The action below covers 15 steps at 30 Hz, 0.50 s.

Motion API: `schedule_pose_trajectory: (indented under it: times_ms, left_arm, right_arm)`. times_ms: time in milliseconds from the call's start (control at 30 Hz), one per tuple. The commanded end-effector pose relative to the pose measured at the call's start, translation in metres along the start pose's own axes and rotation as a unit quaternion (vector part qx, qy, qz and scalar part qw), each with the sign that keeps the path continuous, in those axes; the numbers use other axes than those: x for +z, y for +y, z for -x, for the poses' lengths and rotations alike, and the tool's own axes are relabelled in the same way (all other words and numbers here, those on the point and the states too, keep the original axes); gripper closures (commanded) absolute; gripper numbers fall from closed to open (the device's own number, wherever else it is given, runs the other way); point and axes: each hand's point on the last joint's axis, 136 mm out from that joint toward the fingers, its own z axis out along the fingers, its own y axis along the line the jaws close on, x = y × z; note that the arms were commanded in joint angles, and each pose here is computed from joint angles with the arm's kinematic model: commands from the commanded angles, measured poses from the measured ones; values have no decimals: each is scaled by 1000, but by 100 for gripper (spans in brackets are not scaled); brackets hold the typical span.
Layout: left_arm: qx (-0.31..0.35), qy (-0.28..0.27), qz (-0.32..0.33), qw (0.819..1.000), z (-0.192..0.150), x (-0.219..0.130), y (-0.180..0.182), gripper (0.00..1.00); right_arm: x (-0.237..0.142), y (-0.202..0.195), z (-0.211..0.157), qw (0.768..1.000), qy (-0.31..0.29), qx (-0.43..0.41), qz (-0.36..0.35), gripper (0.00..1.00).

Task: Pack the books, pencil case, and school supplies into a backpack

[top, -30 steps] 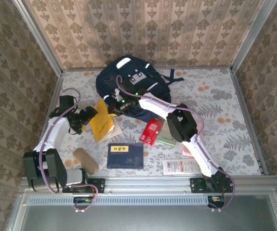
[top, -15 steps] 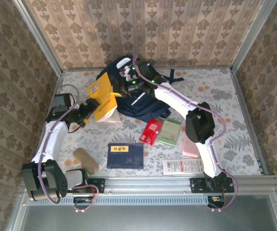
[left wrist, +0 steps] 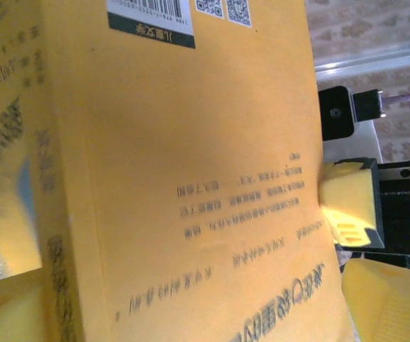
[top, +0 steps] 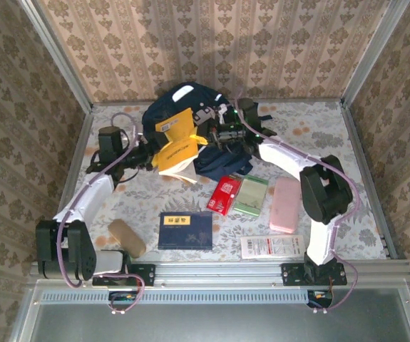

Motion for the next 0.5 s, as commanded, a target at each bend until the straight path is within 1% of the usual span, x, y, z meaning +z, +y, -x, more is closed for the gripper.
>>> schedule_pose_trajectory:
  times_ms: [0,67,133,167,267,400,433,467]
  left_arm:
    - [46,18,-57,997,-2,6,-41,7]
    - [52,13,-66,996,-4,7,-46,10]
    - [59,10,-87,994,-4,6,-56,16]
    - [62,10,-97,993,-5,5,-61,20]
    - [80,11,-128,988,-8,3,-79,36]
    - [109,12,-144,983,-18,1,-95,58]
    - [114,13,-148,982,-20,1,-97,63]
    - [118,15,-151,981,-22,2,-100,70]
  right_arm:
    - [-28,75,-29,992,15,-85,90,100]
    - [-35,74,-35,992,13,-94,87,100]
    - [-40,65,-40,993,10,-95,71,100]
    - [-42,61,-41,993,10,-95,66,100]
    - [-47,50,-45,994,6,-94,49,100]
    - [-58,37,-40,995,-24,-96,22,100]
    - [-60,35,-39,995,-30,-96,17,99]
    - [-62,34,-38,994,-36,-98,10,93]
